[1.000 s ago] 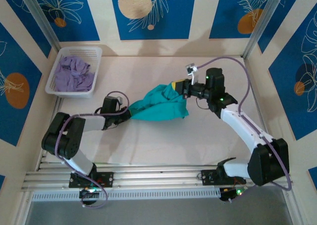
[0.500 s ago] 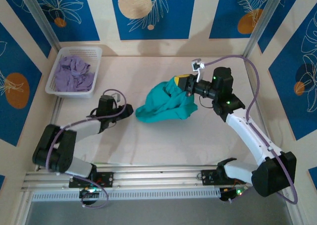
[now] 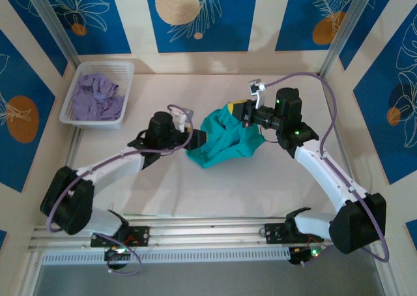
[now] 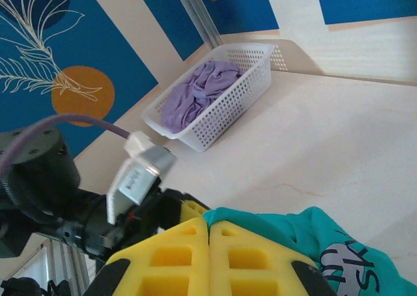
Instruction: Fold the inside-out t-shirt
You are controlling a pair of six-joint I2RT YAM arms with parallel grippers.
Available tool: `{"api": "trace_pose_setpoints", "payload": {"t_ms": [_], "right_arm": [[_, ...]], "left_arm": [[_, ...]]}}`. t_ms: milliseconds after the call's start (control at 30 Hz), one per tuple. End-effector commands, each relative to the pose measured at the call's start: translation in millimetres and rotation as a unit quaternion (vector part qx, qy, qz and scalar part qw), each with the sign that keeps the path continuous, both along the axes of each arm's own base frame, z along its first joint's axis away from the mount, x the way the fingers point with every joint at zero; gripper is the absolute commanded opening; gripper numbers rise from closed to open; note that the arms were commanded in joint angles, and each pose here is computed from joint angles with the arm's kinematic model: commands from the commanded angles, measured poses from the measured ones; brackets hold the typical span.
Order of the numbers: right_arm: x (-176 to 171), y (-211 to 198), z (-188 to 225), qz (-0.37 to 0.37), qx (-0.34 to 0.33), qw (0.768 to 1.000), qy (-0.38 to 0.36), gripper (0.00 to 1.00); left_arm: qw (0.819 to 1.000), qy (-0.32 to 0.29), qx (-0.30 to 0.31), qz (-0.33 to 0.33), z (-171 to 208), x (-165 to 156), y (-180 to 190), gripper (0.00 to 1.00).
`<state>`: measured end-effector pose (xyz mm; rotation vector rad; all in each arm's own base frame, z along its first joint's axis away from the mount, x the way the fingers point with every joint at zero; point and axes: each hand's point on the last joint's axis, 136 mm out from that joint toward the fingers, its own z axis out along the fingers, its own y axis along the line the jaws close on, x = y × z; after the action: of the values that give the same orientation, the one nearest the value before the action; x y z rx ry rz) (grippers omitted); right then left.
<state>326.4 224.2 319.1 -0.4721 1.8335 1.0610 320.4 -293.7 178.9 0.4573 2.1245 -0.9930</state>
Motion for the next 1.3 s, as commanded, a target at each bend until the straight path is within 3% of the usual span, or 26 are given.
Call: {"api": "trace_pose_setpoints", "payload": {"t_ms": [0,100,267,300,533,733,867,1000,1133,1267], "right_arm": [[-3.3,0.3,31.9,0.000,0.003,0.999,-0.041,0.00],[-2.9,0.0,40.5,-0.002,0.007,0.999,-0.048,0.00],[0.9,-7.2,56.9,-0.024,0.011,0.998,-0.055,0.00],[2.1,-11.3,62.8,-0.033,0.014,0.998,-0.059,0.00],[6.3,-41.1,108.3,-0.091,0.062,0.990,-0.090,0.00],[7.5,-55.2,130.2,-0.108,0.095,0.984,-0.106,0.00],[10.5,-41.4,110.2,-0.072,0.091,0.990,-0.079,0.00],[4.6,-15.5,69.2,0.005,0.066,0.997,-0.036,0.00],[-17.2,3.3,26.0,0.066,0.022,0.998,-0.007,0.00],[-36.9,11.4,-3.3,0.084,-0.008,0.996,-0.001,0.00]], "left_arm": [[0.998,0.000,-0.009,-0.055,-4.5,-5.9,-24.2,0.60],[0.998,0.009,-0.021,-0.056,-12.3,0.8,-33.1,0.42],[0.999,0.011,-0.015,-0.043,-20.7,13.6,-36.7,0.00],[0.999,0.011,-0.010,-0.037,-23.8,15.4,-34.2,0.00],[0.998,0.012,0.035,0.058,-51.0,24.9,10.5,0.00],[0.981,0.047,0.088,0.169,-86.7,21.9,73.0,0.00],[0.978,0.058,0.109,0.166,-96.3,11.4,81.4,0.00],[0.984,0.040,0.096,0.147,-80.5,4.2,79.3,0.02],[0.987,-0.001,0.068,0.145,-44.6,-2.9,82.2,0.37],[0.992,-0.021,0.017,0.124,-6.2,-10.1,73.2,0.58]]}}
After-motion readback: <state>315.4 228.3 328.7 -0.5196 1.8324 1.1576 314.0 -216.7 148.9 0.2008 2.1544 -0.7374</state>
